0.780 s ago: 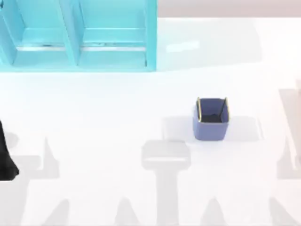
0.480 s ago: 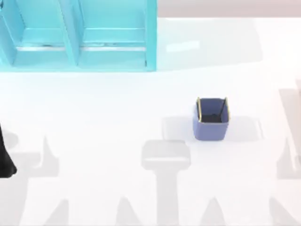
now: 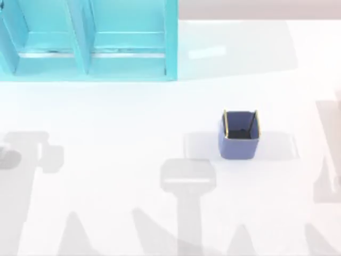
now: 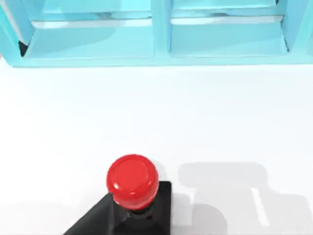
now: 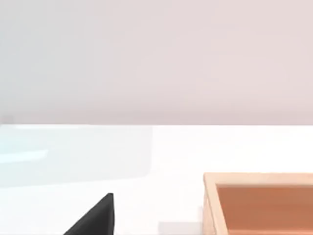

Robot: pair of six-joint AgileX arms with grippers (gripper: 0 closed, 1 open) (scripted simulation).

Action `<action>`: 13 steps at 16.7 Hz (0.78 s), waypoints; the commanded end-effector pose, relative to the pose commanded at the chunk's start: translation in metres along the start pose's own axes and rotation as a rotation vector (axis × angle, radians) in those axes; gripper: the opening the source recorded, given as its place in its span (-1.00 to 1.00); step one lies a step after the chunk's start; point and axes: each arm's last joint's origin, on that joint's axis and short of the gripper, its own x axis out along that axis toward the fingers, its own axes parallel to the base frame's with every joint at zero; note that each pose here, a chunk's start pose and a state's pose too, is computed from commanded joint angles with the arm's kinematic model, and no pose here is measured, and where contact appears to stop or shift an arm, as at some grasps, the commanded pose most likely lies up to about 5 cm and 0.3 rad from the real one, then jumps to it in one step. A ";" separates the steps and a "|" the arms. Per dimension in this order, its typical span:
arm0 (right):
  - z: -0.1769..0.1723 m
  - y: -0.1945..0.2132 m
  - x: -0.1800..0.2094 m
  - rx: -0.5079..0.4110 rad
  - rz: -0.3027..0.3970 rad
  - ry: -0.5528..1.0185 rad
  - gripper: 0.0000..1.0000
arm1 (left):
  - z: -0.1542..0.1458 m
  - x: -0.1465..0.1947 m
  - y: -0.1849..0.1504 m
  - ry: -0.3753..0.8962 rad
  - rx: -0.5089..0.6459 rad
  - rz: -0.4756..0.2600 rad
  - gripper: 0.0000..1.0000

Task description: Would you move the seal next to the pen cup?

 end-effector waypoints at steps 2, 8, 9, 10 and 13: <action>0.000 0.000 0.000 0.000 0.000 0.000 1.00 | 0.028 0.021 0.007 0.192 0.011 -0.002 1.00; 0.000 0.000 0.000 0.000 0.000 0.000 1.00 | 0.080 0.103 0.034 0.691 0.024 -0.040 1.00; 0.000 0.000 0.000 0.000 0.000 0.000 1.00 | 0.085 0.116 0.039 0.753 0.023 -0.048 1.00; 0.000 0.000 0.000 0.000 0.000 0.000 1.00 | 0.088 0.130 0.044 0.809 0.022 -0.057 1.00; 0.000 0.000 0.000 0.000 0.000 0.000 1.00 | 0.094 0.164 0.055 0.939 0.017 -0.081 1.00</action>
